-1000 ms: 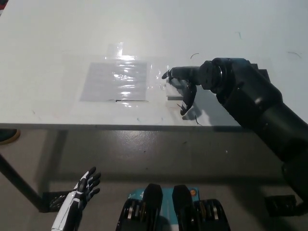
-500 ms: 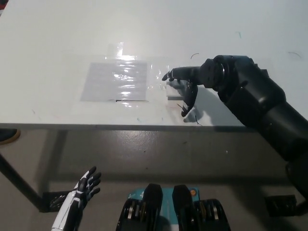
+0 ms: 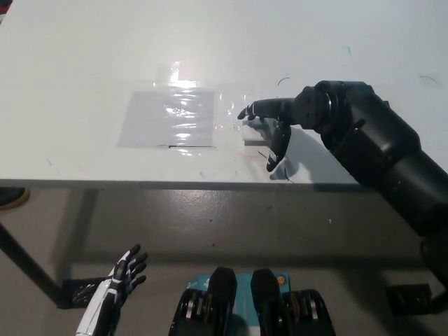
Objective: A white switch is kept at the centre of the table close to the robot and the robot uses its right hand to press it to turn it on
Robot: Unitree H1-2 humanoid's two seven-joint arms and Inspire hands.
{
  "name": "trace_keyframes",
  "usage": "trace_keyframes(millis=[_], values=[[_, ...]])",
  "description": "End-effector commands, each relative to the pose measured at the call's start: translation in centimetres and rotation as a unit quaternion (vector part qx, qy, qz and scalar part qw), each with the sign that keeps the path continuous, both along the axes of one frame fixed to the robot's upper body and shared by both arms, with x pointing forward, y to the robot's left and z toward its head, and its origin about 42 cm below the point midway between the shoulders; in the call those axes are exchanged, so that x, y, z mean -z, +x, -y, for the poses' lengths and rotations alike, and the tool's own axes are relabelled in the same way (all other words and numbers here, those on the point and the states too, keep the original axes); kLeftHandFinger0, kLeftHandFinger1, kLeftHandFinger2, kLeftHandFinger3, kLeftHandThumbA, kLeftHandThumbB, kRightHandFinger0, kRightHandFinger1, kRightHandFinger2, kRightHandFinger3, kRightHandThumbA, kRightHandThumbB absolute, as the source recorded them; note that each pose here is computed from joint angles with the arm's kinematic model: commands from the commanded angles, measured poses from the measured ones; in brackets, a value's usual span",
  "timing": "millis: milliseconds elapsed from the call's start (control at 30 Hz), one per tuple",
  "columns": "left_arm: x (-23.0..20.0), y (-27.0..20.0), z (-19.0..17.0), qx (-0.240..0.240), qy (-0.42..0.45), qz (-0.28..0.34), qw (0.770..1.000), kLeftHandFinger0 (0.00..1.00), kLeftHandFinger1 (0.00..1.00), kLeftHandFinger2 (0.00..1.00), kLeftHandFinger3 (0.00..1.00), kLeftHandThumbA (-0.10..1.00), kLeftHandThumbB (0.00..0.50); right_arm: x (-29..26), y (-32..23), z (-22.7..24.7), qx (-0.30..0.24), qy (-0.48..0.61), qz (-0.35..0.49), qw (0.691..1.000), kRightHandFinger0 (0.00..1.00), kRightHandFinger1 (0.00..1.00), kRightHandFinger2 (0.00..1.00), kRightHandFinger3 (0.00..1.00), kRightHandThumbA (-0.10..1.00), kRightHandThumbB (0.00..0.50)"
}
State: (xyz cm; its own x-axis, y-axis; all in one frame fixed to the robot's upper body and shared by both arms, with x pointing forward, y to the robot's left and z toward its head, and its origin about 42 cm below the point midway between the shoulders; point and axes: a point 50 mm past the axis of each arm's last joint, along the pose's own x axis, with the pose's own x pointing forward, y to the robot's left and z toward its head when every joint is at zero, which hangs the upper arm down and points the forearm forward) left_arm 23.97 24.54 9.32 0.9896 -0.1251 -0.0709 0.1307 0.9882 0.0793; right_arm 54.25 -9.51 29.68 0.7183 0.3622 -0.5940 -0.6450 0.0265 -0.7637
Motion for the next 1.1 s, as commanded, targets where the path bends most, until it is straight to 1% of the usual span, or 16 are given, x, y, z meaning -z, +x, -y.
trace_keyframes(millis=[0,67,100,267,467,500,533,667,767,933,967,1000,1033,1067], values=[[-0.8,0.2,-0.4,0.011,0.004,0.023,1.0,1.0,1.0,1.0,1.0,1.0,0.049,-1.4,0.2,0.3,0.009,-0.002,0.004,1.0,1.0,1.0,1.0,1.0,1.0,0.296],[-0.8,0.2,-0.4,0.01,0.003,0.024,1.0,1.0,1.0,1.0,1.0,1.0,0.048,-1.2,0.3,0.5,0.017,0.002,0.0,1.0,1.0,1.0,1.0,1.0,1.0,0.291],[-0.9,0.2,-0.4,0.01,0.003,0.025,1.0,1.0,1.0,1.0,1.0,1.0,0.048,-1.1,0.4,0.5,0.018,0.002,-0.001,1.0,1.0,1.0,1.0,1.0,1.0,0.3],[-0.8,0.2,-0.4,0.01,0.004,0.022,1.0,1.0,1.0,1.0,1.0,1.0,0.052,-0.5,0.4,0.3,0.008,-0.013,0.001,1.0,1.0,1.0,1.0,1.0,1.0,0.287],[-0.2,-0.9,-0.4,0.013,0.006,0.014,1.0,1.0,1.0,1.0,1.0,1.0,0.024,1.6,-0.2,0.2,0.01,-0.011,-0.017,1.0,1.0,1.0,1.0,1.0,1.0,0.291],[-0.1,-0.9,-0.3,0.012,0.005,0.013,1.0,1.0,1.0,1.0,1.0,1.0,0.026,1.8,-0.2,0.2,0.01,-0.013,-0.017,1.0,1.0,1.0,1.0,1.0,1.0,0.298],[0.0,-0.9,-0.3,0.011,0.004,0.011,1.0,1.0,1.0,1.0,1.0,1.0,0.044,1.9,-0.2,0.2,0.009,-0.013,-0.018,1.0,1.0,1.0,1.0,1.0,1.0,0.293],[-0.1,-0.8,-0.5,0.01,0.004,0.011,1.0,1.0,1.0,1.0,1.0,1.0,0.064,1.9,-0.2,0.1,0.008,-0.011,-0.018,1.0,1.0,1.0,1.0,1.0,1.0,0.3],[-0.1,-0.7,-0.5,0.007,0.004,0.012,1.0,1.0,1.0,1.0,1.0,1.0,0.077,1.8,-0.1,0.1,0.011,-0.011,-0.021,1.0,1.0,1.0,1.0,1.0,1.0,0.293],[-0.3,-0.4,-0.5,0.009,0.007,0.018,1.0,1.0,1.0,1.0,1.0,1.0,0.054,1.7,0.0,0.1,0.013,-0.019,-0.024,0.999,1.0,1.0,1.0,1.0,1.0,0.3],[-0.3,-0.4,-0.4,0.008,0.006,0.019,1.0,1.0,1.0,1.0,1.0,1.0,0.049,1.8,0.0,0.0,0.016,-0.017,-0.026,0.999,1.0,1.0,1.0,1.0,1.0,0.31],[-0.4,-0.4,-0.4,0.009,0.005,0.019,1.0,1.0,1.0,1.0,1.0,1.0,0.046,1.9,-0.1,0.0,0.016,-0.017,-0.028,0.999,1.0,1.0,1.0,1.0,1.0,0.311],[-0.4,-0.4,-0.5,0.01,0.004,0.017,1.0,1.0,1.0,1.0,1.0,1.0,0.055,2.0,-0.1,-0.1,0.018,-0.018,-0.03,0.999,1.0,1.0,1.0,1.0,1.0,0.312],[-0.4,-0.4,-0.5,0.01,0.003,0.016,1.0,1.0,1.0,1.0,1.0,1.0,0.051,2.1,-0.1,-0.1,0.019,-0.017,-0.034,0.999,1.0,1.0,1.0,1.0,1.0,0.314]])
